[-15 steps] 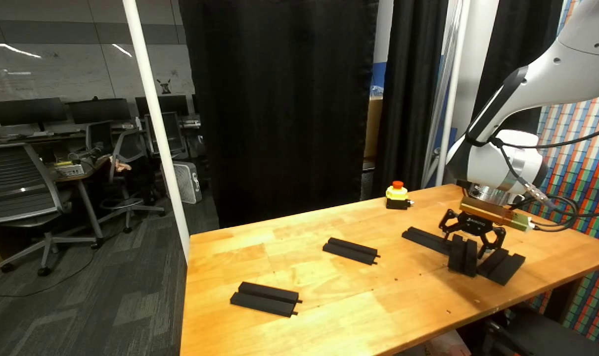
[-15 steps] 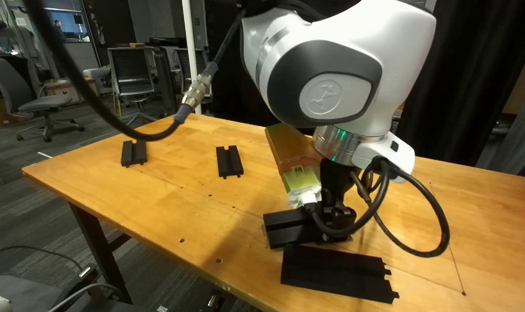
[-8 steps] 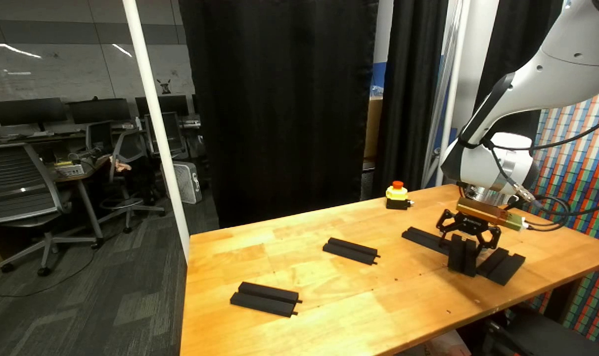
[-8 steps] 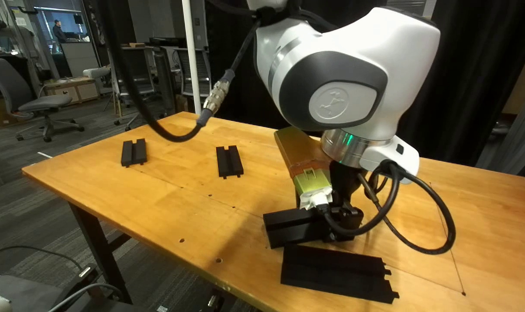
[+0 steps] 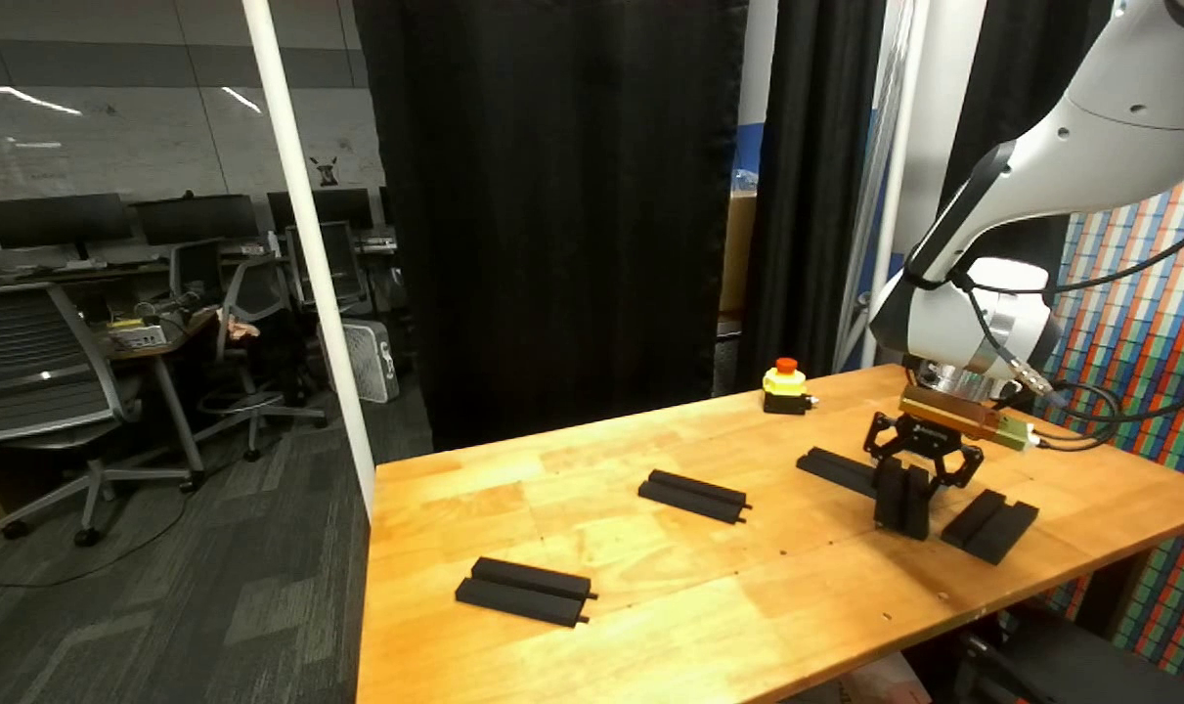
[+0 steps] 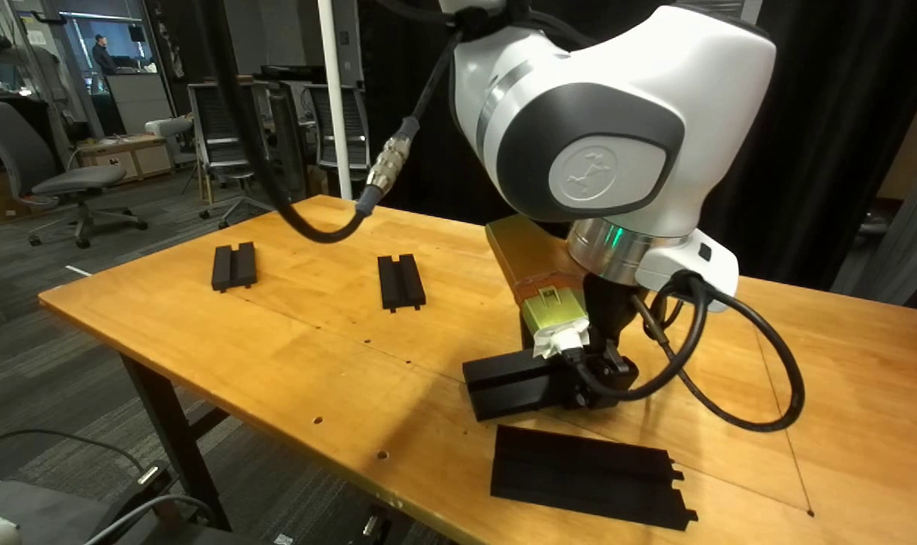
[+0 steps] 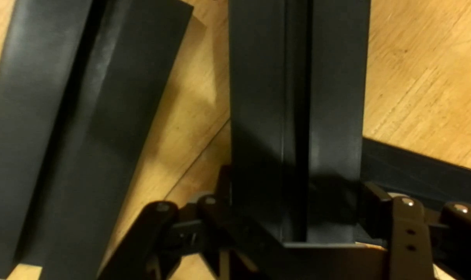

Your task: Stack the black pieces together

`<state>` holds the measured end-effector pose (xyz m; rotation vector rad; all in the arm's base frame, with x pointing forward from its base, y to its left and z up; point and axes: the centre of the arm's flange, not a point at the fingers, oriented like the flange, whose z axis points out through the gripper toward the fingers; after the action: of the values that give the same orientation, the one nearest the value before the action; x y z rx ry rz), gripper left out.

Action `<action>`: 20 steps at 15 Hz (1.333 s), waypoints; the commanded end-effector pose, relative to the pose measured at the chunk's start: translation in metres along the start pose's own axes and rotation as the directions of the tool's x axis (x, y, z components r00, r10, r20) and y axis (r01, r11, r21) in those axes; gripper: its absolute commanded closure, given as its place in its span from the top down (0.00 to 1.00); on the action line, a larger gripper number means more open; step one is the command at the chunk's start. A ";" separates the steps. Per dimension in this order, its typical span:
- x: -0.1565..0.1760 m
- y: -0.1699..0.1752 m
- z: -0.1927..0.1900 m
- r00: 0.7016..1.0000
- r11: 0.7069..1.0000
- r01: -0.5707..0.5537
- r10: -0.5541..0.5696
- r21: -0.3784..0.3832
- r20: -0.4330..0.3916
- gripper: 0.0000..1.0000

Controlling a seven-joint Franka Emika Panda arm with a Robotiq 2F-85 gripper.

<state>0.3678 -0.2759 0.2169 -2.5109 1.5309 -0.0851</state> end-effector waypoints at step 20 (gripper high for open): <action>0.052 -0.134 -0.083 0.699 0.675 0.714 -0.681 -0.182 0.217 0.47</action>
<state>0.4583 -0.2631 0.3115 -3.0375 0.6651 0.1044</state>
